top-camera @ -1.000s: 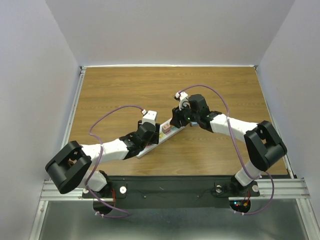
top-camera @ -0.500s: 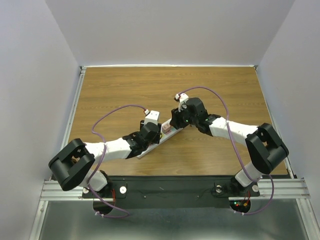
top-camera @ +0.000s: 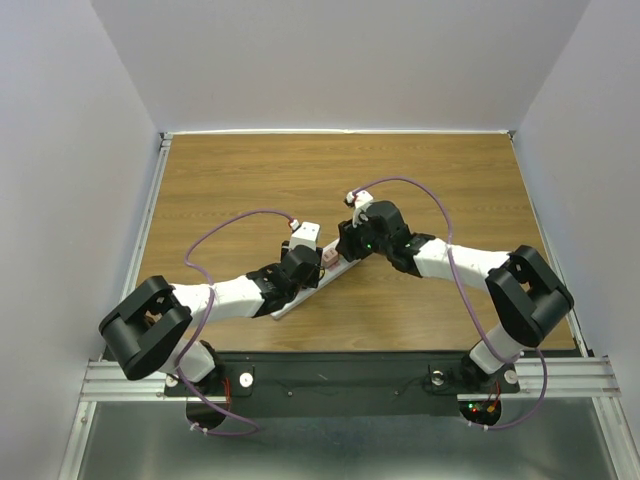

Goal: Insert the plug

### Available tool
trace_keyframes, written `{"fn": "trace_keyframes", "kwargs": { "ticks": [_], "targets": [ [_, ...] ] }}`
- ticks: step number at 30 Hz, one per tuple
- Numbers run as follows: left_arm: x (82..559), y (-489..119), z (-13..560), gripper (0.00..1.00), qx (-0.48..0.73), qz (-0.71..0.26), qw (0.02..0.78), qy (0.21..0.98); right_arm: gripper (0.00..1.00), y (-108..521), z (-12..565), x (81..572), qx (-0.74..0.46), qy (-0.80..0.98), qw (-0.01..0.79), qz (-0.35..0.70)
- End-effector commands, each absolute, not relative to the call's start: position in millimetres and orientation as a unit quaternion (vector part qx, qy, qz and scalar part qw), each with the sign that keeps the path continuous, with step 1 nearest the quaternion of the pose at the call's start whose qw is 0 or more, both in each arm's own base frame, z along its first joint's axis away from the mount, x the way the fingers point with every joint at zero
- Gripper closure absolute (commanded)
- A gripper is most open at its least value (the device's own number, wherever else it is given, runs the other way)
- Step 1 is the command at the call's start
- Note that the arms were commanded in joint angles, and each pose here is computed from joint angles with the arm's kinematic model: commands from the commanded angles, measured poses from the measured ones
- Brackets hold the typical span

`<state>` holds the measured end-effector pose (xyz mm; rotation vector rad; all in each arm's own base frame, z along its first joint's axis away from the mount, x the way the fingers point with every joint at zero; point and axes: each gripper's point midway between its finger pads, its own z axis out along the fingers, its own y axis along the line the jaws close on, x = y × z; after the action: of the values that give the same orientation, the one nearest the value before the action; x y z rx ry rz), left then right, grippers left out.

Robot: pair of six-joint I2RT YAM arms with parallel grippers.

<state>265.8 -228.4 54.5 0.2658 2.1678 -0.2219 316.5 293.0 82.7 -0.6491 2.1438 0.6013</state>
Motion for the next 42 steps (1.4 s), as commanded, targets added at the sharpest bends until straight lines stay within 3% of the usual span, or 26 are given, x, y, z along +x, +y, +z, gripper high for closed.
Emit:
{"fn": "trace_keyframes", "kwargs": {
  "ticks": [1, 2, 3, 5, 6, 12, 15, 25, 26, 29, 33, 42],
  "targets": [
    [267, -234, 60, 0.44, 0.113, -0.091, 0.455, 0.879, 0.99, 265, 27, 270, -0.250, 0.904, 0.292, 0.187],
    [267, -234, 60, 0.44, 0.112, -0.091, 0.456, 0.878, 0.96, 264, 30, 272, -0.245, 0.905, 0.295, 0.186],
    [267, -234, 60, 0.44, 0.112, -0.091, 0.456, 0.878, 0.84, 266, 34, 274, -0.239, 0.905, 0.299, 0.188],
    [267, -233, 59, 0.45, 0.112, -0.090, 0.454, 0.879, 0.70, 271, 47, 279, -0.230, 0.900, 0.312, 0.197],
    [267, -234, 58, 0.45, 0.113, -0.089, 0.453, 0.880, 0.57, 272, 51, 281, -0.229, 0.898, 0.317, 0.200],
    [267, -233, 59, 0.45, 0.112, -0.088, 0.453, 0.880, 0.34, 278, 98, 297, -0.207, 0.879, 0.373, 0.213],
    [267, -233, 58, 0.45, 0.112, -0.087, 0.453, 0.880, 0.27, 279, 115, 302, -0.200, 0.871, 0.393, 0.218],
    [268, -234, 56, 0.45, 0.115, -0.084, 0.449, 0.882, 0.23, 266, 173, 304, -0.164, 0.839, 0.465, 0.230],
    [268, -234, 56, 0.45, 0.116, -0.084, 0.449, 0.882, 0.24, 265, 169, 306, -0.162, 0.842, 0.464, 0.223],
    [268, -234, 56, 0.46, 0.117, -0.084, 0.449, 0.882, 0.45, 264, 158, 310, -0.160, 0.849, 0.457, 0.211],
    [268, -235, 56, 0.46, 0.118, -0.086, 0.449, 0.882, 0.55, 268, 146, 314, -0.162, 0.854, 0.450, 0.207],
    [267, -235, 56, 0.46, 0.119, -0.087, 0.448, 0.882, 0.55, 274, 132, 321, -0.169, 0.853, 0.447, 0.210]
  ]
}}
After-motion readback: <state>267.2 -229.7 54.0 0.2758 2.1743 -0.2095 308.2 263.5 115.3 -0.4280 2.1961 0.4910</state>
